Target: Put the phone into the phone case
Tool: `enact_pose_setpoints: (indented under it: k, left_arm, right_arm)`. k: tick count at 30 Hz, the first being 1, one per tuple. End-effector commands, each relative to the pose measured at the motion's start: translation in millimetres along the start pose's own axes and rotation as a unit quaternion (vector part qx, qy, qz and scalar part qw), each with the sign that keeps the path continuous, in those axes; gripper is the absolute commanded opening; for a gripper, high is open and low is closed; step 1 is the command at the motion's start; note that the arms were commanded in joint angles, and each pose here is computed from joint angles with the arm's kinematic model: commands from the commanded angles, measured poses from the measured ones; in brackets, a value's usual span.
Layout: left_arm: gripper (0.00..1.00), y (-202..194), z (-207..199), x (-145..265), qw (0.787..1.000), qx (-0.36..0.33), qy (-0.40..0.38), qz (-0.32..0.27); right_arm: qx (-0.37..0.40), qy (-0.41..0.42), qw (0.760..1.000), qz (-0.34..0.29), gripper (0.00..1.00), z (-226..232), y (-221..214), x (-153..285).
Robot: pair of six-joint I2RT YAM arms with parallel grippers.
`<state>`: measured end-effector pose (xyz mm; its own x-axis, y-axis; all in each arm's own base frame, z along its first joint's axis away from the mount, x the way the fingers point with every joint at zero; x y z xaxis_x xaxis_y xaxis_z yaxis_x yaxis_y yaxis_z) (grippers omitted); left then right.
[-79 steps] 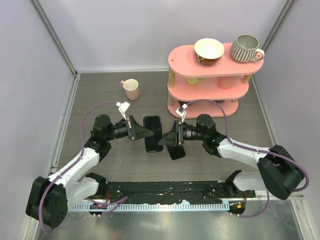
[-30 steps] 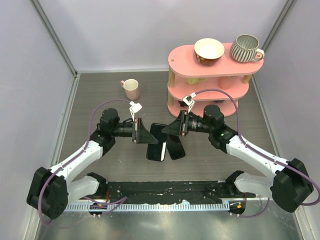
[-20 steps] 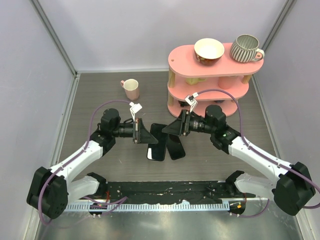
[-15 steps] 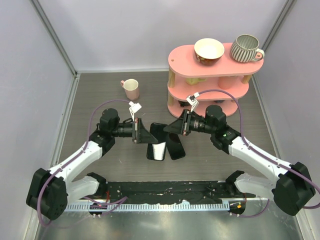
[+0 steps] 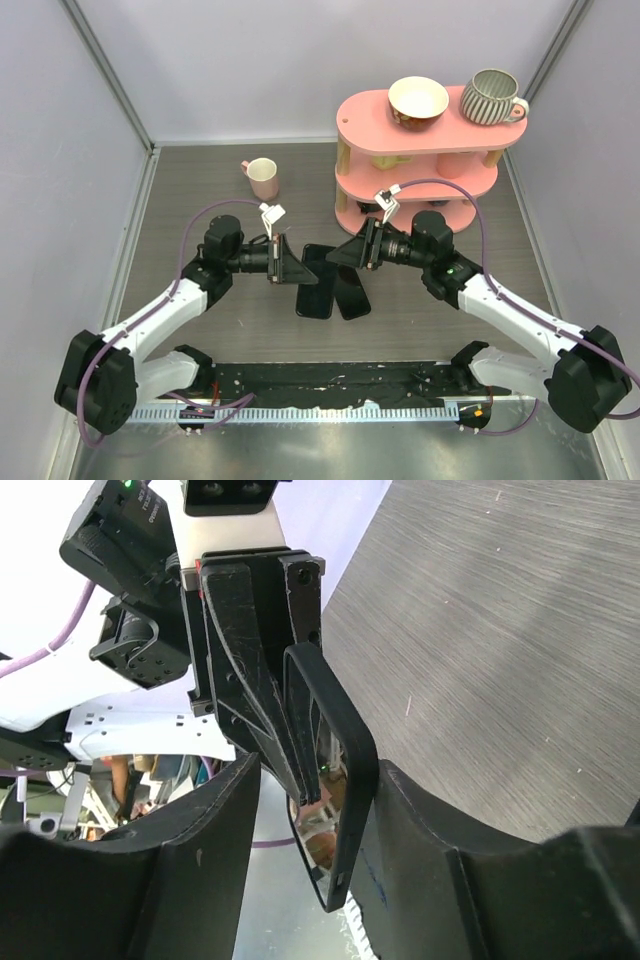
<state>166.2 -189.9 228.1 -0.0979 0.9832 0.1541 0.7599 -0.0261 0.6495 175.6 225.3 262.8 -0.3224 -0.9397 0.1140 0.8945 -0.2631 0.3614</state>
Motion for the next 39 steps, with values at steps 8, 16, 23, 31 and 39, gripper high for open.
enact_pose_setpoints:
  k: [8, 16, 23, 31, 39]
  left_arm:
    - [0.00, 6.8, 23.8, -5.4, 0.994, 0.051, 0.086, -0.039]
    - [0.00, 8.2, 29.1, -7.2, 0.991, 0.050, 0.117, -0.034]
    - [0.00, 5.7, 37.7, -14.0, 0.987, 0.105, 0.101, -0.065]
    - [0.00, -17.0, 71.4, -18.2, 0.972, 0.158, 0.171, -0.031]
    - [0.00, -40.6, 113.0, -22.6, 0.946, 0.201, 0.253, -0.002]
  right_arm:
    - [0.078, 0.035, 0.996, -0.034, 0.01, 34.0, 9.3, 10.5]
    - [0.093, -0.051, 0.993, -0.055, 0.21, 23.5, 14.2, 6.6]
    - [0.070, -0.177, 0.975, -0.111, 0.70, -2.6, 22.6, 13.8]
    - [0.064, -0.256, 0.952, -0.155, 0.81, -26.5, 21.2, 28.1]
    - [0.064, -0.286, 0.948, -0.128, 0.80, -49.4, 11.0, 27.6]
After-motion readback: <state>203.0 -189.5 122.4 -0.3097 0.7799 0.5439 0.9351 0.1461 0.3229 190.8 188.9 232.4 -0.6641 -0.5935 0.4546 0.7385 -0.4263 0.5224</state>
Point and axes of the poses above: each gripper's point midway between its finger pads, its own x axis back along the fingers, its own z axis along the line the jaws close on, y = z × x, the point moved 8 cm from there along x, back along the fingers, and after that the axes turned 13 degrees about -x, right-handed, at the moved point
